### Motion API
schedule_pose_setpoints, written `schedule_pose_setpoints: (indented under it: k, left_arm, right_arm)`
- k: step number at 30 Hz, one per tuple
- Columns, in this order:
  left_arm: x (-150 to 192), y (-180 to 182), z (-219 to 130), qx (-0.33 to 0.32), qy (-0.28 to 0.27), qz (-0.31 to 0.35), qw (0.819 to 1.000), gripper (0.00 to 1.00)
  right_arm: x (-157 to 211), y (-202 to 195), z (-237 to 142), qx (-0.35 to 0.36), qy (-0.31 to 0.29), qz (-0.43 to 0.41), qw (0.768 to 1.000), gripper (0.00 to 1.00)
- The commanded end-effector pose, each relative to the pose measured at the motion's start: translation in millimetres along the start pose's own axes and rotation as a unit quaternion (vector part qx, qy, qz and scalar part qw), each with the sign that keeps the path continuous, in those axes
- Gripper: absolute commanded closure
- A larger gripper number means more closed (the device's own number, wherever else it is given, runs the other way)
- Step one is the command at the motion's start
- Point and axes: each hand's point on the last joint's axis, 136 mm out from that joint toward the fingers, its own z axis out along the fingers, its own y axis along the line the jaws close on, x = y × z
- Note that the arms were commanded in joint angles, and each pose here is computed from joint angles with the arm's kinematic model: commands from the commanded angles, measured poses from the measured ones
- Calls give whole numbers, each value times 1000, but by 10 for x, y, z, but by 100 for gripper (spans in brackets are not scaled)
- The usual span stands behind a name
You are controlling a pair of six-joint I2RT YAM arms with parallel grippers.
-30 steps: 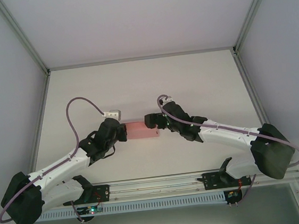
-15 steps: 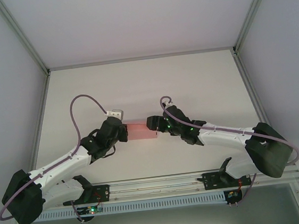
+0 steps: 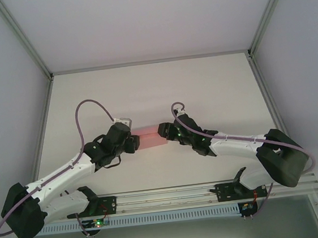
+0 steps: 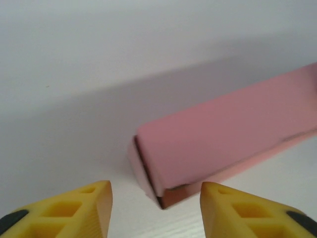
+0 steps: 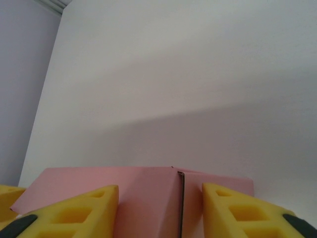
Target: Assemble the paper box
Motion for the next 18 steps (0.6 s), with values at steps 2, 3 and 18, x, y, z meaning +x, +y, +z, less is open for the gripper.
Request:
schedule_pose_setpoints:
  k: [2, 3, 18]
  left_arm:
    - [-153, -267, -225, 47, 6, -12, 999, 39]
    - [-182, -290, -246, 50, 4, -18, 999, 36]
    - [-232, 45, -105, 23, 49, -221, 974, 4]
  right_arm:
    - [600, -876, -46, 150, 90, -2, 985, 61]
    - [605, -874, -45, 150, 90, -1, 985, 63]
    - [618, -932, -58, 156, 85, 6, 984, 82]
